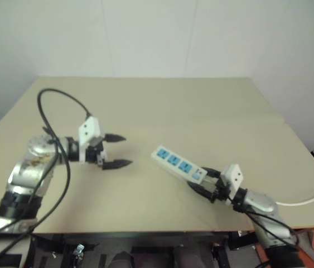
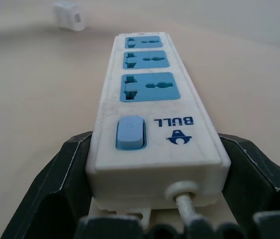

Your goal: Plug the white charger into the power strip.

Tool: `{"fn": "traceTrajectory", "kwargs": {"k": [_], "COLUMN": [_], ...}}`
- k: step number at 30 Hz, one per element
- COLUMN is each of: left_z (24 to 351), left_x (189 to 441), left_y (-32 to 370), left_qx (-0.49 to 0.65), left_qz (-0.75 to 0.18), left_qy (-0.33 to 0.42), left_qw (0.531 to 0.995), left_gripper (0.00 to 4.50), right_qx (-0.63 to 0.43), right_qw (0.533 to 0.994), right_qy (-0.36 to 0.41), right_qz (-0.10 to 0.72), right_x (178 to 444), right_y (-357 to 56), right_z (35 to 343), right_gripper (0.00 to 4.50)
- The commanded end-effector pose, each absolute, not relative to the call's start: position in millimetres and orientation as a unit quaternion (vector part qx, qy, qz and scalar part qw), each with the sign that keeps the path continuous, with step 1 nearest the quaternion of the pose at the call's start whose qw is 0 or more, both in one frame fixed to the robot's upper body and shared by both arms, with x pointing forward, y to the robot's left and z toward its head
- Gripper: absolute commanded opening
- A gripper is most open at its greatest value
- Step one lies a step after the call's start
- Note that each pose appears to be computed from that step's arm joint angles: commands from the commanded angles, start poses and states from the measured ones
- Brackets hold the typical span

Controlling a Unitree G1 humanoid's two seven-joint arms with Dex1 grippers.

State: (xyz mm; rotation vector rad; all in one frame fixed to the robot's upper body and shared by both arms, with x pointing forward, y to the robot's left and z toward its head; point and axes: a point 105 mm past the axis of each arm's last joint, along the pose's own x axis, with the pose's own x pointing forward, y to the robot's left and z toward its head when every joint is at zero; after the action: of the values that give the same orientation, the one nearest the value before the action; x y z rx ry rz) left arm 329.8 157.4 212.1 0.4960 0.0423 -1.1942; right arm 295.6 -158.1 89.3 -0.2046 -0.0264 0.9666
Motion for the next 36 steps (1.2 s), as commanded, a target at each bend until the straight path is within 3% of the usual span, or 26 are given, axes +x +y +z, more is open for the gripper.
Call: {"fn": "traceTrajectory", "kwargs": {"k": [1,4,8,11,16,21,27,36], "left_z": [234,247,251,264,267,235,205,184], "left_x": [344,365,383,395,399,398,408,407], "left_y": [163,163,160,152,152,182,199,197], "left_qx": [0.29,0.337,0.372,0.389,0.443,0.506,0.515,0.499], "left_qz": [-0.559,-0.55,-0.565,-0.56,-0.556,-0.512,-0.438,-0.432], "left_qy": [0.003,0.013,0.081,0.101,0.139,0.325,0.416,0.446], "left_qw": [0.777,0.764,0.732,0.725,0.689,0.614,0.609,0.605], "left_gripper": [4.5,4.5,4.5,4.5,4.5,4.5,4.5,4.5], "right_qx": [-0.139,-0.156,-0.174,-0.173,-0.185,-0.188,-0.187,-0.188], "right_qw": [0.814,0.759,0.693,0.668,0.66,0.67,0.691,0.702], "right_qy": [-0.075,-0.076,-0.067,-0.042,-0.022,-0.033,-0.042,-0.038], "right_qz": [0.558,0.628,0.696,0.722,0.728,0.718,0.697,0.686], "right_x": [278,273,275,282,294,301,303,299], "right_y": [-143,-125,-100,-77,-55,-47,-42,-43], "right_z": [119,122,121,118,107,106,100,93], "right_gripper": [3.43,3.43,3.43,3.43,3.43,3.43,3.43,3.43]}}
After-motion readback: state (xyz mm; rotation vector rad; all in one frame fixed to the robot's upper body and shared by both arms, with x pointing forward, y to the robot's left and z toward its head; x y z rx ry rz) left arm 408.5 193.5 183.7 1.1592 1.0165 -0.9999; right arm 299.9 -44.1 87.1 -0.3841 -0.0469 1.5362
